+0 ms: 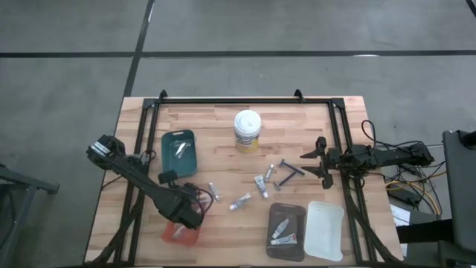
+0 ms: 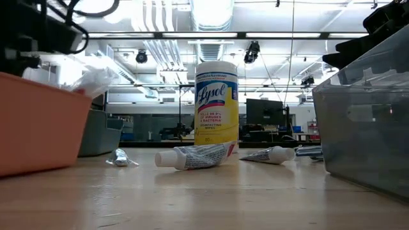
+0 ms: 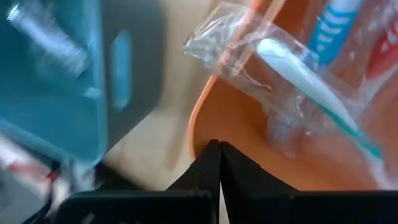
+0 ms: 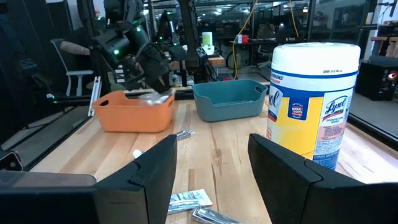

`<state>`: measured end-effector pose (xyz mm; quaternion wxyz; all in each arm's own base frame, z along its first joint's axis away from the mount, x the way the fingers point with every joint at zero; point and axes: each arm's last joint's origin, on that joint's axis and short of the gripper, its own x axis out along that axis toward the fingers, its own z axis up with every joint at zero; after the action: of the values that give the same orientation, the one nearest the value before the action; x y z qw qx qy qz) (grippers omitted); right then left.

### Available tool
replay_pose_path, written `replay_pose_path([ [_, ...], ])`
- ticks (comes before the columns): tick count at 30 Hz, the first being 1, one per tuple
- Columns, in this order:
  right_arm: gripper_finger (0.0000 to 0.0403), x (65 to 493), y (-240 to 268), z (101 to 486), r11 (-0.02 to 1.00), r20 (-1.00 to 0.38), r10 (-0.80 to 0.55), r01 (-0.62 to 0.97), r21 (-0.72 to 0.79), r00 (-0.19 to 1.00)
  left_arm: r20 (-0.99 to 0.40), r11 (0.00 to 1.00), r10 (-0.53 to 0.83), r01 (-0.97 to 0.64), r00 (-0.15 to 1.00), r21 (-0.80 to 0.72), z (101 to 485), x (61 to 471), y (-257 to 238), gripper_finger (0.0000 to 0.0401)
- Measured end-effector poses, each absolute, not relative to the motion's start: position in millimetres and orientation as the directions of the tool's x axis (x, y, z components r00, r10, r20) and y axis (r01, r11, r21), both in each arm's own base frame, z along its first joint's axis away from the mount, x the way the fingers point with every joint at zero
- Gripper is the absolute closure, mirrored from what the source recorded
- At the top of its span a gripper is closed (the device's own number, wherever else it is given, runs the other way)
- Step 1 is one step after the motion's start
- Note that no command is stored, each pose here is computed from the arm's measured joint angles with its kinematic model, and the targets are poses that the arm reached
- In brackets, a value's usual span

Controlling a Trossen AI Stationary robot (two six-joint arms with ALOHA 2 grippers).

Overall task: Pick & Place Travel size toiletries
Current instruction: Adjust the orange bin, then put the silver nail cutter into the blue bin

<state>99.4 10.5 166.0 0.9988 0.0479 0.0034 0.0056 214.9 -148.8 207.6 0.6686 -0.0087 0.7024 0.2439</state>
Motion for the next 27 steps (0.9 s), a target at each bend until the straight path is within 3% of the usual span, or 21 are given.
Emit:
replay_pose_path([
  [3,0.0207,99.4,10.5,166.0,0.995,-0.006,0.011,-0.011,0.096,1.0,-0.93,0.872,0.332,-0.324,-0.157,0.366,211.4,209.2,-145.1,0.0395],
  [7,0.0206,99.4,10.5,166.0,0.995,-0.006,0.011,-0.011,0.096,1.0,-0.951,0.898,0.293,-0.315,-0.097,0.308,221.2,207.3,-143.6,0.0398],
  [15,0.0207,99.4,10.5,166.0,0.995,-0.006,0.012,-0.011,0.096,1.0,-0.944,0.933,0.215,-0.339,0.252,0.122,254.3,208.9,-139.9,0.0394],
  [20,0.0207,99.4,10.5,166.0,0.995,-0.006,0.011,-0.011,0.096,1.0,-0.834,0.986,0.13,-0.161,0.537,0.05,268.2,231.7,-148.8,0.0395],
  [24,0.0207,99.4,10.5,166.0,0.995,-0.006,0.012,-0.011,0.096,1.0,-0.745,0.998,0.069,-0.048,0.663,0.05,272.0,257.2,-150.0,0.0385],
  [27,0.0207,99.4,10.5,166.0,0.995,-0.006,0.011,-0.011,0.096,1.0,-0.738,0.999,0.036,-0.019,0.674,0.031,269.2,272.2,-141.6,0.0367],
])
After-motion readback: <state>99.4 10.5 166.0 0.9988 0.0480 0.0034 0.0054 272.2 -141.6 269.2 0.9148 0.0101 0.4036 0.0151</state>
